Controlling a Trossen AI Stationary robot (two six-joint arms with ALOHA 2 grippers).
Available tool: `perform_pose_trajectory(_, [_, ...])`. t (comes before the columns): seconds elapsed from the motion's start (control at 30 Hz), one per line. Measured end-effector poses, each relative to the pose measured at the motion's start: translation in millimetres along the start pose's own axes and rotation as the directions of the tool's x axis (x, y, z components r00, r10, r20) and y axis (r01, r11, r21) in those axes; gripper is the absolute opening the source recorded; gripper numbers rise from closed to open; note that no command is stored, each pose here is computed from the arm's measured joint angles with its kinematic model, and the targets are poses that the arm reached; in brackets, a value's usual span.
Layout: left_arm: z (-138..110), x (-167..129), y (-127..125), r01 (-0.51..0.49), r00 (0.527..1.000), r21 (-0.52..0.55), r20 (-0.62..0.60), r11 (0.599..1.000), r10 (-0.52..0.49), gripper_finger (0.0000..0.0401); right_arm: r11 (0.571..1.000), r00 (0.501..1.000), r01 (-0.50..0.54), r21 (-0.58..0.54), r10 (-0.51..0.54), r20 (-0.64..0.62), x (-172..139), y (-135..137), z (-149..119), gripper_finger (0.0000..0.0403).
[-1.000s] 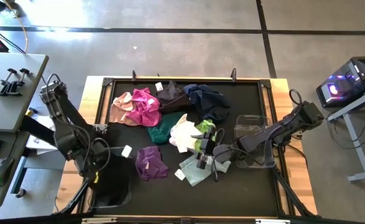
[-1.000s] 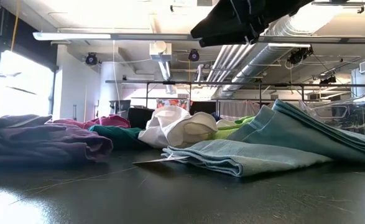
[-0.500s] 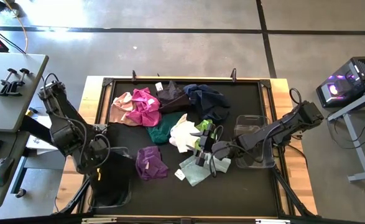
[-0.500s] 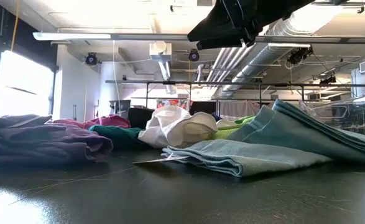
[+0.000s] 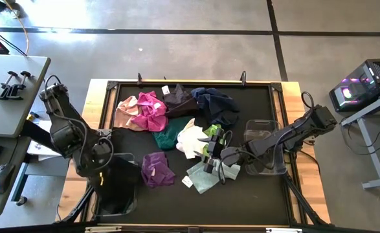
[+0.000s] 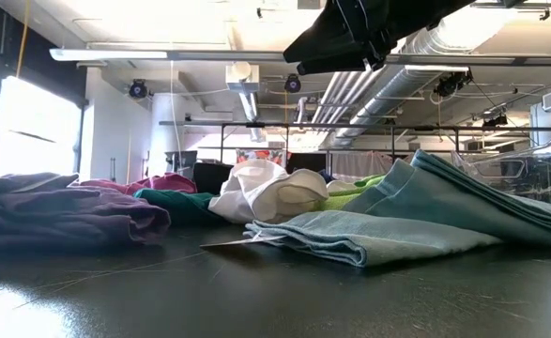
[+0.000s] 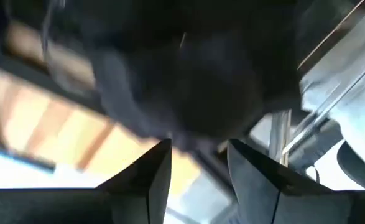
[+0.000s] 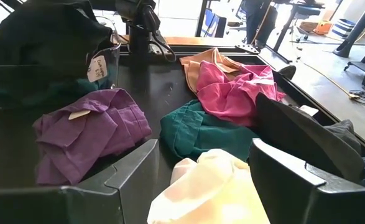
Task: Sort towels by color in basket
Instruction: Put the bottom black towel into the left transparent bin
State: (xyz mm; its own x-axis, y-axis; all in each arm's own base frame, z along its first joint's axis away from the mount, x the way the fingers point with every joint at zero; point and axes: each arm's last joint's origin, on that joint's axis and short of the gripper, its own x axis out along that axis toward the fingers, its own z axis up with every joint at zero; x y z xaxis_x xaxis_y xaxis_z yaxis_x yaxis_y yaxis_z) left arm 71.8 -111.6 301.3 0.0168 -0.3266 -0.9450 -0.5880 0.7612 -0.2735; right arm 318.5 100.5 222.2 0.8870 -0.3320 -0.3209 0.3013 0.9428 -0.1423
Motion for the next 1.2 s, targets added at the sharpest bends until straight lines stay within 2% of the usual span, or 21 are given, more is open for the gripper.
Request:
perform_pose_trajectory(0.1, [1.8, 1.0, -4.0, 0.022, 0.998, 0.029, 0.060, 0.999, -0.024, 0.0134, 1.000, 1.000, 0.000, -0.005, 0.000, 0.000, 0.0, 0.0, 0.0, 0.0238])
perform_pose_trajectory(0.2, [4.6, 10.4, -5.3, -0.023, 0.995, 0.047, 0.103, 0.999, 0.018, 0.0114, 1.000, 1.000, -0.001, -0.011, 0.001, 0.008, 0.0, 0.1, 1.0, 0.0238])
perform_pose_trajectory(0.27, [7.1, 24.5, -5.3, -0.052, 0.993, 0.061, 0.108, 0.997, 0.046, 0.0096, 1.000, 1.000, -0.001, -0.008, 0.002, 0.013, 0.0, 0.2, 1.5, 0.0238])
perform_pose_trajectory(0.47, [18.2, 86.8, -9.6, -0.001, 0.993, 0.155, 0.114, 0.988, -0.017, 0.0046, 1.000, 1.000, -0.002, -0.029, 0.003, 0.027, 0.0, 0.3, 3.1, 0.0238])
perform_pose_trajectory(0.53, [21.3, 104.0, -13.1, 0.034, 0.992, 0.242, 0.108, 0.970, -0.061, 0.0032, 1.000, 0.999, -0.003, -0.031, 0.004, 0.039, -0.1, 0.5, 4.4, 0.0238])
perform_pose_trajectory(0.63, [27.8, 119.9, -15.7, 0.033, 0.990, 0.361, 0.113, 0.932, -0.079, 0.0014, 0.999, 0.999, -0.003, -0.037, 0.005, 0.051, -0.2, 0.6, 6.0, 0.0238])
perform_pose_trajectory(0.9, [48.6, 148.6, -12.6, -0.044, 0.991, 0.494, 0.132, 0.868, -0.024, 0.0002, 0.999, 0.998, -0.003, -0.033, 0.005, 0.057, -0.2, 0.7, 6.7, 0.0238])
perform_pose_trajectory(1.03, [55.3, 153.9, -9.8, -0.018, 0.999, 0.517, 0.035, 0.856, 0.000, 0.0001, 0.999, 0.998, -0.003, -0.033, 0.005, 0.057, -0.2, 0.7, 6.7, 0.0238])
perform_pose_trajectory(1.1, [56.8, 151.9, -7.3, 0.002, 0.999, 0.495, -0.035, 0.869, 0.018, 0.0001, 0.999, 0.998, -0.003, -0.033, 0.005, 0.057, -0.2, 0.7, 6.7, 0.0238])
perform_pose_trajectory(1.2, [57.5, 137.8, -7.7, -0.023, 0.994, 0.428, -0.090, 0.904, 0.068, 0.0000, 0.999, 0.998, -0.003, -0.038, 0.005, 0.057, -0.2, 0.7, 6.7, 0.0238])
